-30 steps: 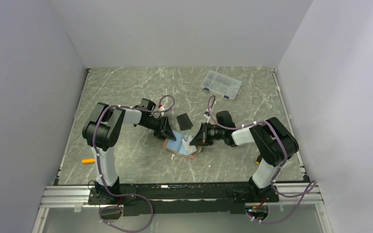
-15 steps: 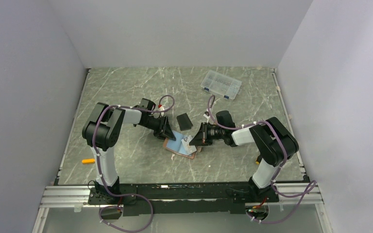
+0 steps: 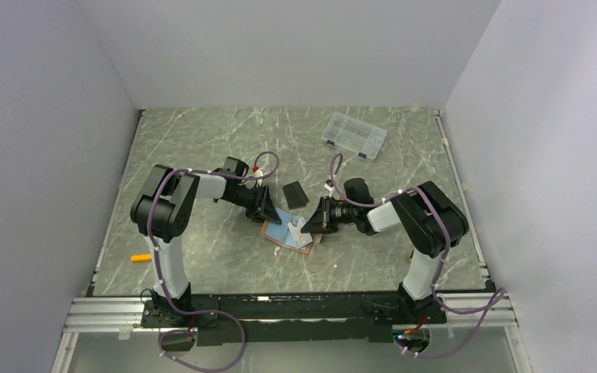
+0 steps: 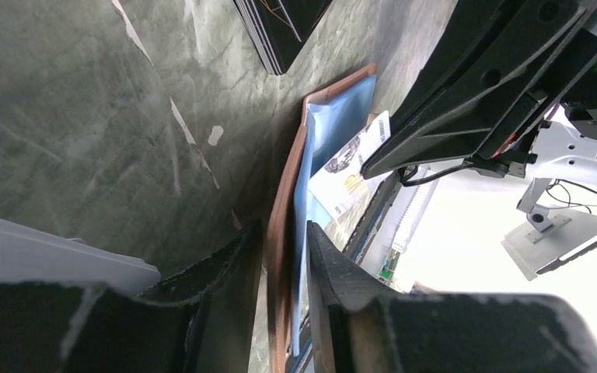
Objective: Put the credit cards into the card holder
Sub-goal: Insert the credit card into the card holder.
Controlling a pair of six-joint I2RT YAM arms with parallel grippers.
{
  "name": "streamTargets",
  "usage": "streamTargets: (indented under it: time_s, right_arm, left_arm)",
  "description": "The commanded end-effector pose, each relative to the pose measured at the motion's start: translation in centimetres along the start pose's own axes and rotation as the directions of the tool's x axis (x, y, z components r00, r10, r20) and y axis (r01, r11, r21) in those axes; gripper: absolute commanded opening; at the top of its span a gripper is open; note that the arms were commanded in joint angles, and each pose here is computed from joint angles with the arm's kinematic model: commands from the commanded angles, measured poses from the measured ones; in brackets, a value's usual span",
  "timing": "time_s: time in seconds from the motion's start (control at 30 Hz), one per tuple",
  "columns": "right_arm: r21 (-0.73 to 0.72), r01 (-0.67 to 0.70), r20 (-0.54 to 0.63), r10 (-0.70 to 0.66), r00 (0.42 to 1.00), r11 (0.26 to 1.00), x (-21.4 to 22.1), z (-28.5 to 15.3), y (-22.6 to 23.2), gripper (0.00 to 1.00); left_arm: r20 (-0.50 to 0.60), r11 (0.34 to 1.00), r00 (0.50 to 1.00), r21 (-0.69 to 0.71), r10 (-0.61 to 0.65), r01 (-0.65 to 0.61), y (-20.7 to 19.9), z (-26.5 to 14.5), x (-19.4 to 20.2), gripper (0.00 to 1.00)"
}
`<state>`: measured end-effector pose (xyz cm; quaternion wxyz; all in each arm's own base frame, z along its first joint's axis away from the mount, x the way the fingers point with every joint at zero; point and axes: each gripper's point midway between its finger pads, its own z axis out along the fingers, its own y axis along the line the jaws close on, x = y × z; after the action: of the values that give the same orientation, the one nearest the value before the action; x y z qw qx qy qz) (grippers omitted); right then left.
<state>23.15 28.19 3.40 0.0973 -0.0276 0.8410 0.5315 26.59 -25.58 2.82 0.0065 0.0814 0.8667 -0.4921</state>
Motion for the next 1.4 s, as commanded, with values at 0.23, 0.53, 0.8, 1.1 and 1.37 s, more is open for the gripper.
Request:
streamTargets:
  time_s: [0.23, 0.53, 0.8, 1.1, 1.37]
  right_arm:
    - [-0.037, 0.033, 0.051, -0.031, 0.998, 0.999, -2.3, 0.9, 0.8, 0.0]
    - [-0.032, 0.03, 0.067, -0.027, 0.997, 0.999, -2.6, 1.1, 0.9, 0.0]
    - [-0.026, 0.022, 0.074, -0.02, 0.997, 0.999, -3.0, 1.6, 0.9, 0.0]
    - [-0.003, -0.008, 0.095, 0.008, 0.995, 1.0, -3.2, 2.0, 0.1, 0.0]
    - [-0.015, -0.012, 0.106, 0.013, 0.994, 1.0, -3.8, 2.4, 0.5, 0.0]
  left_arm:
    - [0.015, 1.0, 1.0, 0.011, 0.024, -0.024, -1.0, -0.6, -0.2, 0.33]
    - [0.02, 0.999, 0.999, 0.026, 0.031, -0.031, -1.4, -0.7, -0.2, 0.32]
    - [0.02, 0.998, 0.999, 0.049, 0.025, -0.026, -1.8, -0.8, 0.0, 0.29]
    - [0.008, 0.996, 1.0, 0.086, 0.017, -0.018, -2.6, -0.4, 0.3, 0.28]
    - [-0.002, 0.995, 1.0, 0.098, 0.005, -0.004, -2.5, 0.0, 0.5, 0.28]
